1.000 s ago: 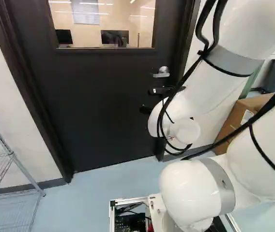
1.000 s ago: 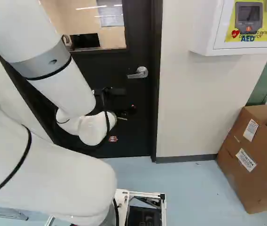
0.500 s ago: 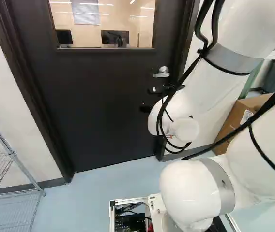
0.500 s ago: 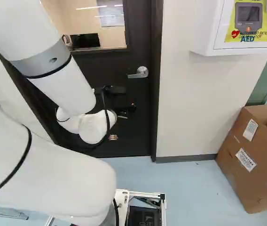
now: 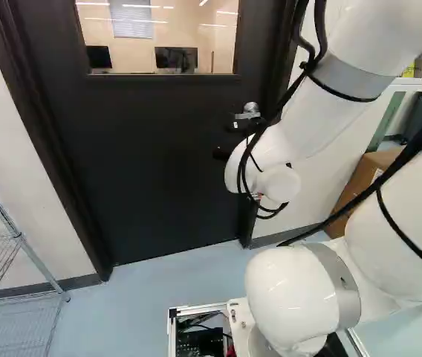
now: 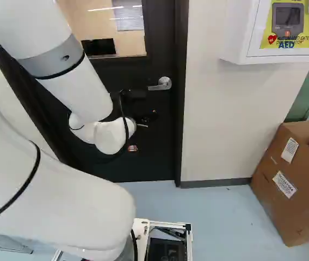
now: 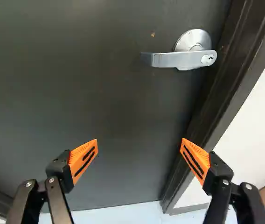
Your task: Open the door and move inside
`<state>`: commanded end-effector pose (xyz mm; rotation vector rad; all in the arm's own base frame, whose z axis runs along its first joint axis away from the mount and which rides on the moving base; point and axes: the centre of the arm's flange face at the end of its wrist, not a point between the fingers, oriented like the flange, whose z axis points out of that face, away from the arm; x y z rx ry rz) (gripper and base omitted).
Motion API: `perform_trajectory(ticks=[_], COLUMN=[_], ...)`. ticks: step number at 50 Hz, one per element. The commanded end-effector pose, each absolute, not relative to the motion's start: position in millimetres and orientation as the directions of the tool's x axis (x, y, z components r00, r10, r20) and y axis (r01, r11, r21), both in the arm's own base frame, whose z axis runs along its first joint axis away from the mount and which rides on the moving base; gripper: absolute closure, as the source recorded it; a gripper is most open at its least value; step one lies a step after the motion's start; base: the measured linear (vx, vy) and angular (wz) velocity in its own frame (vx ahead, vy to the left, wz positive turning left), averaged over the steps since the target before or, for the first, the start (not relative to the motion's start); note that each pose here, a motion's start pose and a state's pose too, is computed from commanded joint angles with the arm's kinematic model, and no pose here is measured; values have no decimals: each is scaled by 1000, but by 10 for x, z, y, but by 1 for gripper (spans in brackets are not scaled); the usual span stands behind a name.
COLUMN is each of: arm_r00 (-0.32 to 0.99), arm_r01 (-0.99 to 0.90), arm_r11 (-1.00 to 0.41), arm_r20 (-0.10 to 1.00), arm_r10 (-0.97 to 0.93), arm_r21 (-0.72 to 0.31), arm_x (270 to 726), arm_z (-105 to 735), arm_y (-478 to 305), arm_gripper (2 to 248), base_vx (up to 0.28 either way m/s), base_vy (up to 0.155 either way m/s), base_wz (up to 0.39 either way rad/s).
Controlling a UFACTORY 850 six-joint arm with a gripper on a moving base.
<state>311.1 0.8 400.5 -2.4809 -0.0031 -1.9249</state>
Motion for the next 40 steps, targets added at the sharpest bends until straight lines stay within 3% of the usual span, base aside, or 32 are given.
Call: perform_trajectory(ticks=[40], arm_r00=[154], arm_r01=[20], arm_r11=[-1000], arm_r20=[988], arm_r10=[3], arm_r21=[0], arm_x=[3456], arm_z=[4420], arm_y=[69], arm_gripper=[3], base_vx=[0], base_vy=[0], base_wz=[0])
